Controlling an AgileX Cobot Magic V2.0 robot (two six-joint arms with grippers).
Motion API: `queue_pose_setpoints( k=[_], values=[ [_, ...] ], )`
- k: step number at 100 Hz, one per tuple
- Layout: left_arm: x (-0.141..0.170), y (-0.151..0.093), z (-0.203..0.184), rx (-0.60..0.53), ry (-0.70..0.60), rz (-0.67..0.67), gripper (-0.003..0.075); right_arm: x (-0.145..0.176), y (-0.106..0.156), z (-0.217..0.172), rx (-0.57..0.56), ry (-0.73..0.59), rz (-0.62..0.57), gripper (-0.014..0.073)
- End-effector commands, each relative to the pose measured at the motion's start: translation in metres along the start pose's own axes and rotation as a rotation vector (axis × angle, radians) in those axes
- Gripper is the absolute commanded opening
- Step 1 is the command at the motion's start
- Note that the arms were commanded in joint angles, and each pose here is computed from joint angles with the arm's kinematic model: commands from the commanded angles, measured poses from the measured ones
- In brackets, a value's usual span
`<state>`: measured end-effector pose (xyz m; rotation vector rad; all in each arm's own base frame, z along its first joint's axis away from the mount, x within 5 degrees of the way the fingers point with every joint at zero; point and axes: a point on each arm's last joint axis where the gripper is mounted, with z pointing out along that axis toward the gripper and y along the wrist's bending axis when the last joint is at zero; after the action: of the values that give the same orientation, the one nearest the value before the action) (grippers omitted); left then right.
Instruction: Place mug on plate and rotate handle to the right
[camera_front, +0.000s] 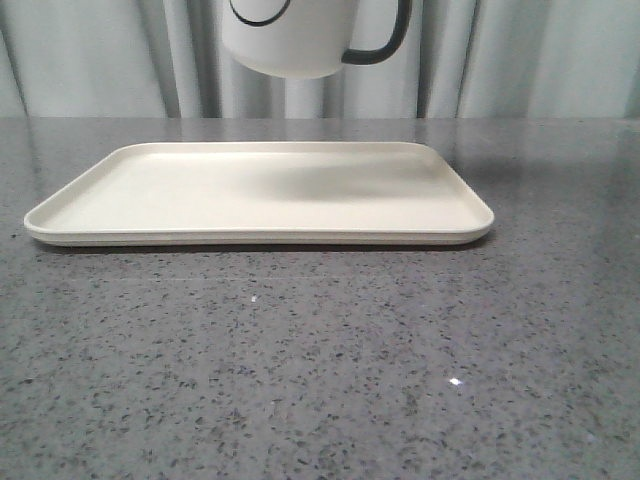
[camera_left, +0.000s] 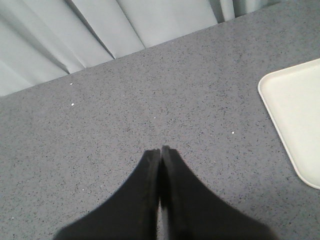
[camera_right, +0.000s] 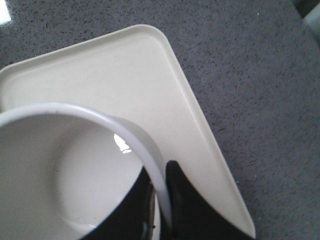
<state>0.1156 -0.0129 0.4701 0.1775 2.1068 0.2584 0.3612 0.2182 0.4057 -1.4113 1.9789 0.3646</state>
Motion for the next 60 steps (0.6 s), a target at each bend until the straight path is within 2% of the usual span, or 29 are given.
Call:
queue_pose_setpoints(
  k=[1,13,27,60],
  values=[
    [-0.006,0.005,-0.005,-0.020,-0.055,-0.007,-0.0020,-0.009,0.015,-0.035,-0.033,-0.034,-0.136,-0.0116],
    [-0.006,0.005,-0.005,-0.020,-0.054,-0.007,-0.0020,-0.010,0.016,-0.032,-0.054,-0.052,-0.253,-0.0116],
    [-0.006,0.005,-0.005,-0.021,-0.052,-0.007,-0.0020,-0.011,0.017,-0.025,-0.084,-0.070,-0.314,-0.0116],
    [-0.006,0.005,-0.005,-0.021,-0.052,-0.007,-0.0020,-0.008,0.018,0.006,-0.144,-0.040,-0.311,-0.0116]
  ],
)
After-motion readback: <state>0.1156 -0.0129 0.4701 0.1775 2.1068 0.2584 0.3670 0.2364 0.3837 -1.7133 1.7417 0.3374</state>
